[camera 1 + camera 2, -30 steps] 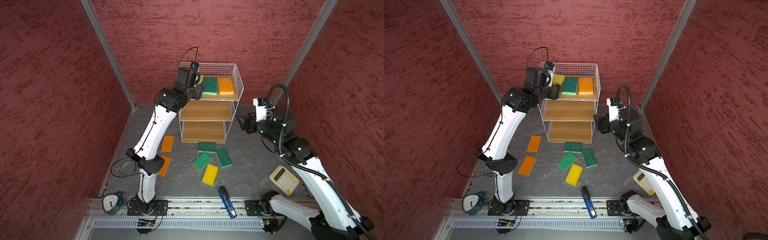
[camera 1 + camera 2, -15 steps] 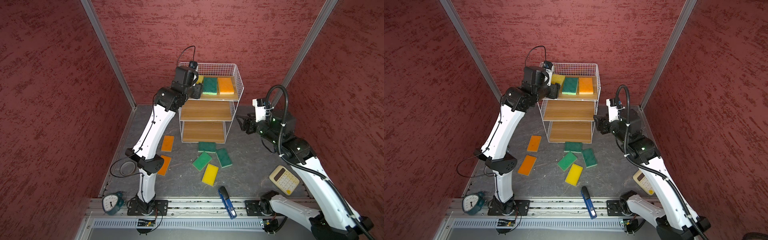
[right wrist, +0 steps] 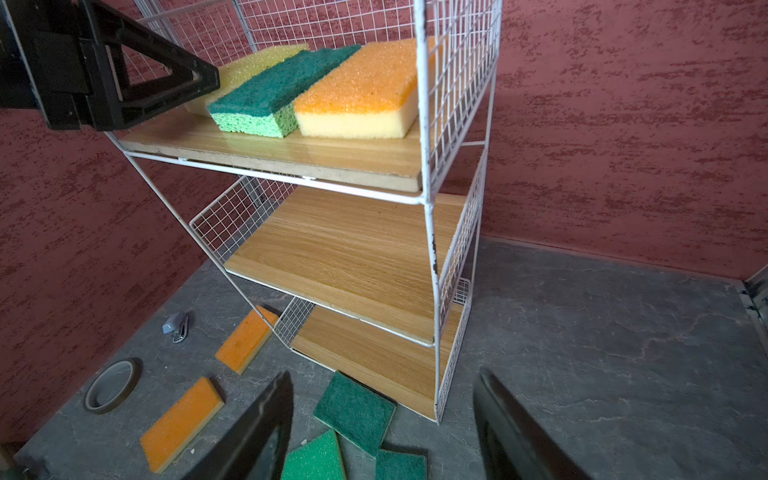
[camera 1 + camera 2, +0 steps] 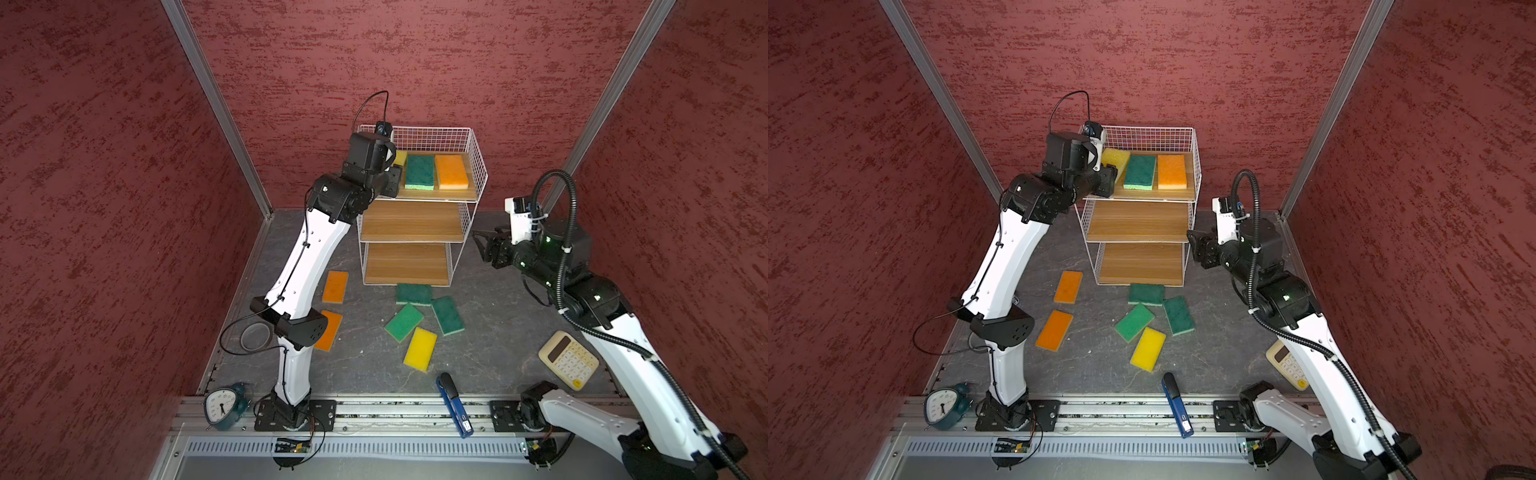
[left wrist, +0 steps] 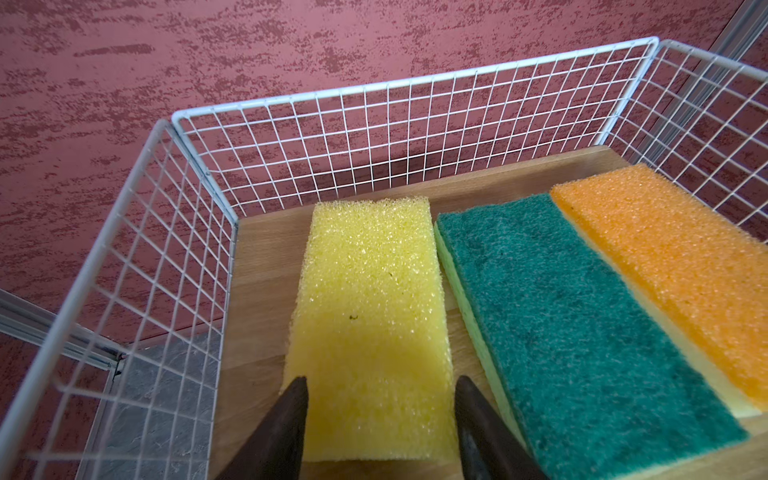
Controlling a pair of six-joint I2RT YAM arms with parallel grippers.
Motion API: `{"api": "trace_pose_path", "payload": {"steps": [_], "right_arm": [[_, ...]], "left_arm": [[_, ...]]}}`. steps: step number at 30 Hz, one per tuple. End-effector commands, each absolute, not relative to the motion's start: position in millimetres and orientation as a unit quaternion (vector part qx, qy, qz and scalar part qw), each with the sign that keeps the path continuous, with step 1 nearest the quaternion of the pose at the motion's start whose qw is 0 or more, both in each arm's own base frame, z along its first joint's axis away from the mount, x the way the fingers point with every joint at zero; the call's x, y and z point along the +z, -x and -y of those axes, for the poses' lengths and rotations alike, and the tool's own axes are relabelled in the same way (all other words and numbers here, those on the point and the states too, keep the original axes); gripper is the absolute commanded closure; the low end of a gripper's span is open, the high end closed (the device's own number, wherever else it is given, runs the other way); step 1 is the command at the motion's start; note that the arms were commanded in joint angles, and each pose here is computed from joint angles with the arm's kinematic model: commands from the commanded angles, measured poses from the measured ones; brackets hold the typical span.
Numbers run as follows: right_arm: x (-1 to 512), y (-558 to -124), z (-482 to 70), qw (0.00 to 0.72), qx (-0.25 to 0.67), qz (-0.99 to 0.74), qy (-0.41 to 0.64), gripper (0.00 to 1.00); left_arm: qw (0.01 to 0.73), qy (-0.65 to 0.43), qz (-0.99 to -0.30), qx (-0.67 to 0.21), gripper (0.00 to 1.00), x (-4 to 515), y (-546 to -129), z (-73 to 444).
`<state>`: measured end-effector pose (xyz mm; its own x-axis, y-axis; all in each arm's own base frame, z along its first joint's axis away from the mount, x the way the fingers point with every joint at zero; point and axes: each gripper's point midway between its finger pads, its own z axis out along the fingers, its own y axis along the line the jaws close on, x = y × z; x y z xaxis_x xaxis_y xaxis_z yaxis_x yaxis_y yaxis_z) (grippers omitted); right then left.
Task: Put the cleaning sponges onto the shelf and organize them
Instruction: 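Press the left gripper down on the yellow sponge to straighten it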
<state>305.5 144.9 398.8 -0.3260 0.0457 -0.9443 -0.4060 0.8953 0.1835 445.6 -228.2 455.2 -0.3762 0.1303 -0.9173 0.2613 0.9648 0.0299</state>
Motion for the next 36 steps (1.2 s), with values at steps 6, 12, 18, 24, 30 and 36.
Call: {"api": "trace_pose_path", "payload": {"steps": [6, 12, 18, 24, 30, 36], "right_arm": [[409, -300, -138, 0.588, 0.193, -0.777, 0.116, 0.31], [409, -298, -137, 0.589, 0.193, -0.776, 0.115, 0.31], [412, -296, -135, 0.593, 0.191, -0.774, 0.113, 0.31], [413, -293, -131, 0.597, 0.183, -0.773, 0.111, 0.31], [413, -292, -129, 0.599, 0.179, -0.773, 0.111, 0.31], [413, -292, -129, 0.599, 0.177, -0.773, 0.112, 0.31]], "left_arm": [[0.495, -0.119, -0.860, -0.041, 0.48, 422, -435, 232], [0.496, -0.102, -0.862, -0.015, 0.48, 421, -430, 227], [0.513, -0.075, -0.855, -0.021, 0.48, 432, -433, 223], [0.528, -0.075, -0.844, -0.058, 0.48, 446, -434, 228], [0.526, -0.079, -0.842, -0.087, 0.44, 448, -435, 233], [0.534, -0.077, -0.837, -0.095, 0.42, 454, -436, 234]]}}
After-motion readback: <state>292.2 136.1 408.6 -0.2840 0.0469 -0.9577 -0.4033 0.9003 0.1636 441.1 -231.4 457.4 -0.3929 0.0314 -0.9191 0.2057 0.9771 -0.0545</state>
